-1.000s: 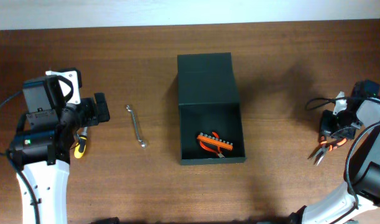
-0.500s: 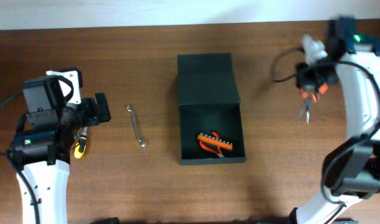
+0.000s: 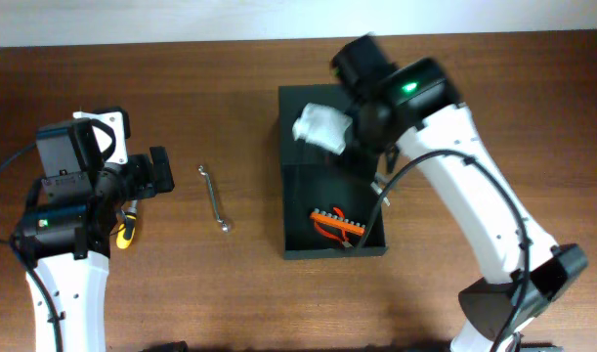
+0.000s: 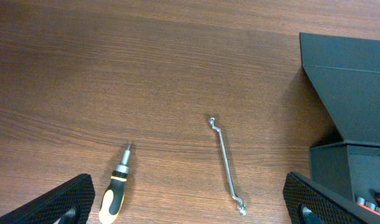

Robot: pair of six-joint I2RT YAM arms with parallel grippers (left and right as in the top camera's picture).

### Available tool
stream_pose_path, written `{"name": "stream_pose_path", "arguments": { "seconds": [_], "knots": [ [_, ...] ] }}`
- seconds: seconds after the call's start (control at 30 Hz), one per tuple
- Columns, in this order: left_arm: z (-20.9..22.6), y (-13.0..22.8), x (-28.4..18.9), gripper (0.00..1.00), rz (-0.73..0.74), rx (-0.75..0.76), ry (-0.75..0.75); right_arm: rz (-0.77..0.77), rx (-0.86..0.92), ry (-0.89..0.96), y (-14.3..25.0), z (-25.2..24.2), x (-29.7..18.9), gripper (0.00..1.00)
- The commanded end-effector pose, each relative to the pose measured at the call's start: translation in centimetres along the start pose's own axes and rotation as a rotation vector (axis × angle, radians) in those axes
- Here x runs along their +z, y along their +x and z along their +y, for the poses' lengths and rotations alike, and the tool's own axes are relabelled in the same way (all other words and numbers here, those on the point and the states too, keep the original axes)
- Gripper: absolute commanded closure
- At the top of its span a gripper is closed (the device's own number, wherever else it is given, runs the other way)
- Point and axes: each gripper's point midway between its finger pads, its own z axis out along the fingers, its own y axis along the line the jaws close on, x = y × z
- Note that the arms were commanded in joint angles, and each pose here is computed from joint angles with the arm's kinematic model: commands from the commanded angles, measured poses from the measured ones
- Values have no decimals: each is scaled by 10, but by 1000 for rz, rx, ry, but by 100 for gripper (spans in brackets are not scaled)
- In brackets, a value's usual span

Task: Pack container
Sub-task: 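Carry the orange-black pliers into the green box and release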

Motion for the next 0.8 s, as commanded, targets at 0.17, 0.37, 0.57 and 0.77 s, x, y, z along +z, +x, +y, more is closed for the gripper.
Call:
{"name": "stream_pose_path", "arguments": {
  "seconds": [0.17, 0.37, 0.57, 0.77],
  "knots": [
    [-1, -5, -5, 1, -16, 17, 7, 71, -112, -116, 13, 30, 56, 96],
    [-1, -5, -5, 1, -16, 17, 8, 103, -101, -149, 35, 34, 108, 96],
    [-1, -5, -5, 1, -16, 17, 8, 112, -96, -162, 51, 39, 140, 96],
    [-2, -5, -5, 1, -16, 17, 16, 102, -100, -152, 51, 37, 145, 96]
  ]
}}
